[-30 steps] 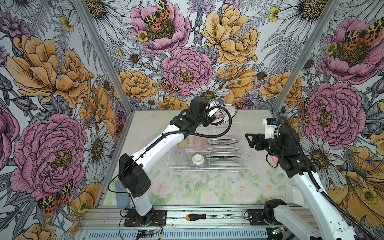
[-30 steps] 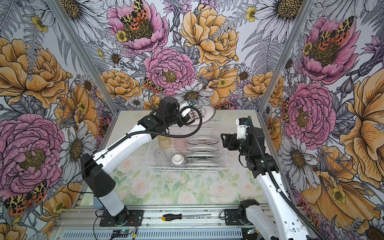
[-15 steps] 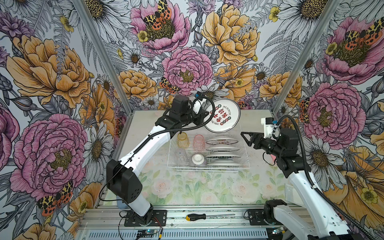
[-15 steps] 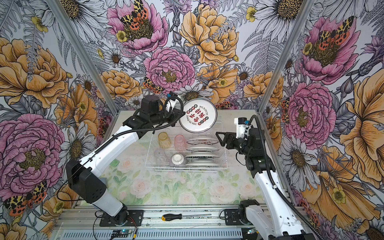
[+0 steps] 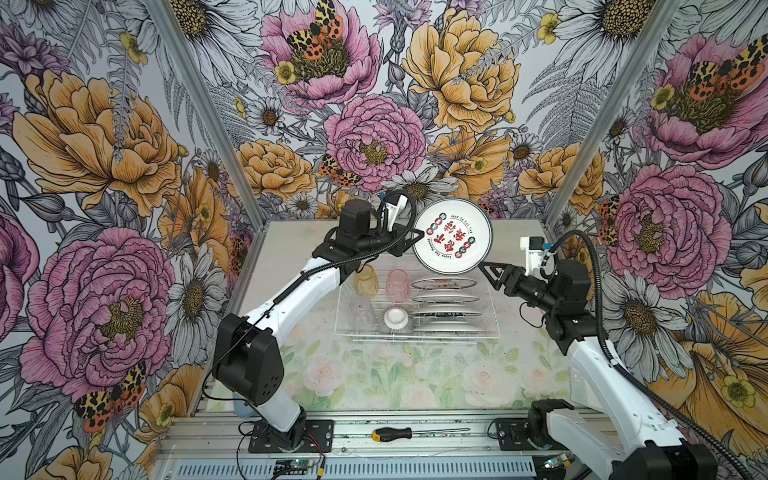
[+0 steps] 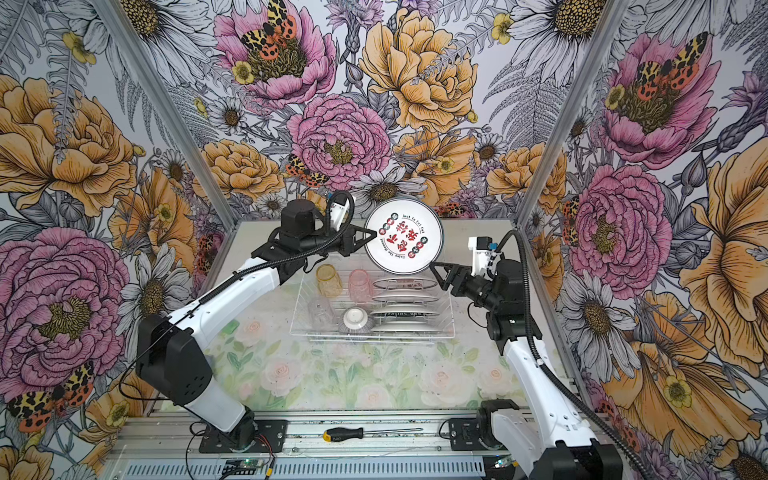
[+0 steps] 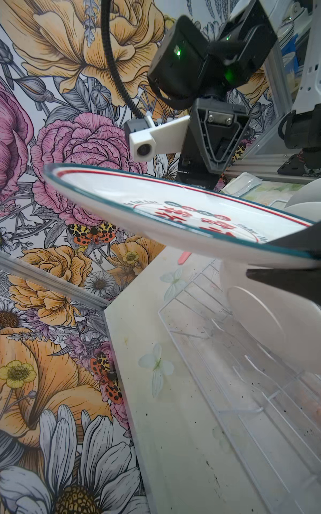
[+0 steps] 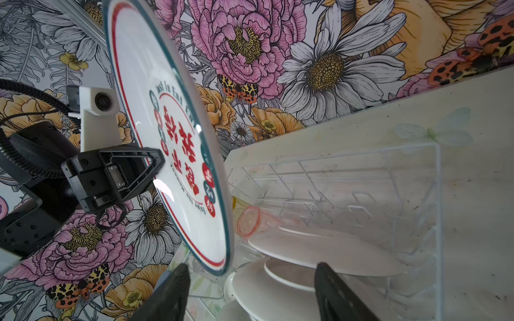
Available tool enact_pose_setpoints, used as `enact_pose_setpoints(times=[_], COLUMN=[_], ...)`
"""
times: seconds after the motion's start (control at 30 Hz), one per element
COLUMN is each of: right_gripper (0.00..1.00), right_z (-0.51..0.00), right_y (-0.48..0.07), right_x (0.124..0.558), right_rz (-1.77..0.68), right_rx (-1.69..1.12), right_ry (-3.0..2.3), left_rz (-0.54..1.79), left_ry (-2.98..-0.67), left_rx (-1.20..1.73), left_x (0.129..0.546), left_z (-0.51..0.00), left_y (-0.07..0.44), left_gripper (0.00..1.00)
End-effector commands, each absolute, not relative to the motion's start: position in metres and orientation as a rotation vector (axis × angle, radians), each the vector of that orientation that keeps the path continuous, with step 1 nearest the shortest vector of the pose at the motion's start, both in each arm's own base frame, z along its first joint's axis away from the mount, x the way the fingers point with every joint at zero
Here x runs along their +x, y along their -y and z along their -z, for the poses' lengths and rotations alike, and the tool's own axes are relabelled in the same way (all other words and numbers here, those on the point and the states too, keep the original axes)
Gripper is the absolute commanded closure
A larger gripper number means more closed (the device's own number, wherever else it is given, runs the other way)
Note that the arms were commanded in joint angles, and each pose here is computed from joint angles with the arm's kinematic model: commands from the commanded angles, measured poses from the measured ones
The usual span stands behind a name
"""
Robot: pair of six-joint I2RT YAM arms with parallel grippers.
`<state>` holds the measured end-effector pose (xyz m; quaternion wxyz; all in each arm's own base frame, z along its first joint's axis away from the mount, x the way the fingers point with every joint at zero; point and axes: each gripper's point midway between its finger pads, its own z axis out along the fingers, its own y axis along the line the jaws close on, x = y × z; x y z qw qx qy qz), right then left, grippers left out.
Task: Unload the mixed dishes from the dish rack
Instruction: 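Grasp the raised plate's rim with the right gripper while the left gripper holds it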
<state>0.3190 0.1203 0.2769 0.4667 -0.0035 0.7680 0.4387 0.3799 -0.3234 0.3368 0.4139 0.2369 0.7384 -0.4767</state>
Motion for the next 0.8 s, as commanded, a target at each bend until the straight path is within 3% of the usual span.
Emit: enact_pose_setpoints(times=[0.0,0.43,0.73,0.77], right_gripper=[0.31,0.43,0.99,1.00], right_z=[-0.301,-0.307,-0.309,-0.310], right_y=[-0.126,-0.128,-0.125,-0.124], right_x=[0.318,0.320,0.321,0.320], right_rz=[-1.147,-1.204,-1.201,-1.201], right_rx=[-0.055,-0.052,-0.032,-0.033], right_ry=[-1.782,-1.736,-1.730,-1.727], left_rz=[1.286,1.392,1.415,1.417], left_ry=[-1.770,-1.779,-1.779,-1.782], left_rx=[0.628,0.675,0.683,0.681], left_x=[0.368,0.360,0.359,0.359], left_z=[-0.359,-0.346,-0.345,-0.343], left_y=[0.332,0.367,0.373,0.372], left_gripper=[0.94,0.95,0.94,0.94])
